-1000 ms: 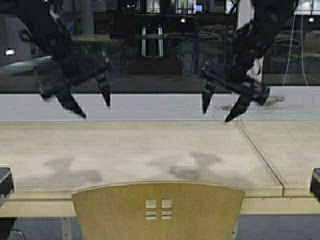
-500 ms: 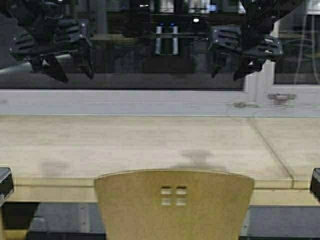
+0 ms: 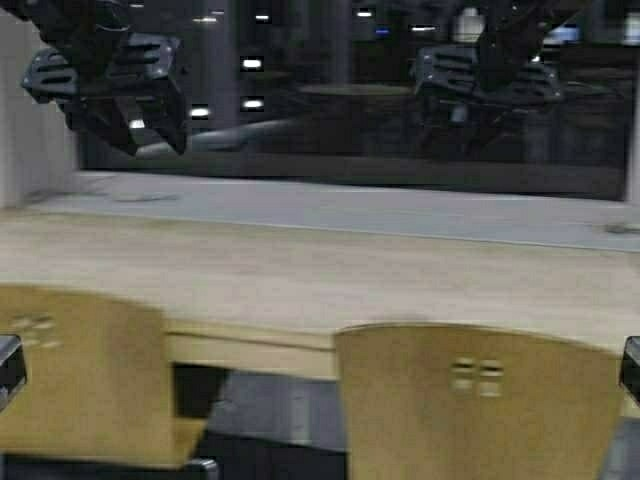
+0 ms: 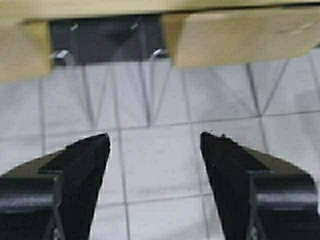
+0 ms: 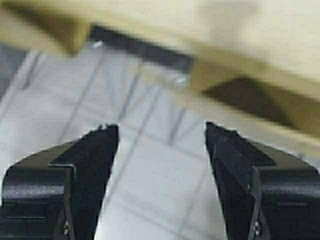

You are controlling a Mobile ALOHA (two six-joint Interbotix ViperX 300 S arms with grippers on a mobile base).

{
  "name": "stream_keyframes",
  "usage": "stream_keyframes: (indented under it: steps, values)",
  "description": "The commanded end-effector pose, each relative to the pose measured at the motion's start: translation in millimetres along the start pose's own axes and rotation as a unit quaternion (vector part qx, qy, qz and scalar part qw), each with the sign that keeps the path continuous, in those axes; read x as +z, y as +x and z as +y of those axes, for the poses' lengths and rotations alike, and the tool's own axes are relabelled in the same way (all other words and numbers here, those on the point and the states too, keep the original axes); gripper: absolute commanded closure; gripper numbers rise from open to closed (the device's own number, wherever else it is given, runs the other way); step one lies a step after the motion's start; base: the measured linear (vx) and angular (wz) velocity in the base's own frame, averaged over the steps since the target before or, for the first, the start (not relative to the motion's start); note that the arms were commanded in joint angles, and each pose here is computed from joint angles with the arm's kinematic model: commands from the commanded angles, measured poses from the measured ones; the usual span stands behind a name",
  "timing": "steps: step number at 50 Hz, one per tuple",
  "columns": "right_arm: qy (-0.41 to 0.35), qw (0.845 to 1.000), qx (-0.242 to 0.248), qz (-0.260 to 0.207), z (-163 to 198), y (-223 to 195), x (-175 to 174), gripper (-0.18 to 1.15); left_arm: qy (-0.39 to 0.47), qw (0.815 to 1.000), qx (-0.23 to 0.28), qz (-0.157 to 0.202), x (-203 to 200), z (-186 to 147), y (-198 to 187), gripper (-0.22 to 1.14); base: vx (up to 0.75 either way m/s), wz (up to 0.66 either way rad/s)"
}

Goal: Push the chairs under the table

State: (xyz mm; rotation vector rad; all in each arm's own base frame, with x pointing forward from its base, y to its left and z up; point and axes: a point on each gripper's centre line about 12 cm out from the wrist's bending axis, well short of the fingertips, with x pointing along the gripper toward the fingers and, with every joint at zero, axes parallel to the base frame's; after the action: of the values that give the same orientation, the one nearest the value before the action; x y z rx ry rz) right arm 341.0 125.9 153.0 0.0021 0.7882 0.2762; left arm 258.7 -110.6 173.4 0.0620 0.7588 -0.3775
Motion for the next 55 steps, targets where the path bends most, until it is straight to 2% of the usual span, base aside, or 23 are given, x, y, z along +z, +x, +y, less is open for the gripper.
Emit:
stream_keyframes:
  steps: [1, 11, 29, 55]
  values:
    - [0.002, 1.0, -0.001, -0.008, -0.7, -4.9, 7.2, 0.09, 0.002, 1.0, -0.003, -0.024, 15.3, -2.1, -5.7, 0.01, -0.25, 0.45]
    - [0.002, 1.0, -0.001, -0.005, -0.5, -8.0, 8.7, 0.09, 0.001, 0.999, -0.004, -0.039, 20.9, -2.9, -13.0, 0.01, -0.25, 0.38]
    - [0.003, 1.0, -0.002, 0.005, -0.5, -1.4, 5.2, 0.09, 0.001, 1.0, -0.004, -0.028, 17.6, -2.6, -8.4, 0.01, -0.26, 0.35]
    - [0.001, 1.0, 0.001, -0.01, 2.5, -3.3, 17.6, 0.09, -0.002, 1.0, -0.005, -0.021, 20.2, -3.2, -5.3, 0.01, -0.36, 0.34]
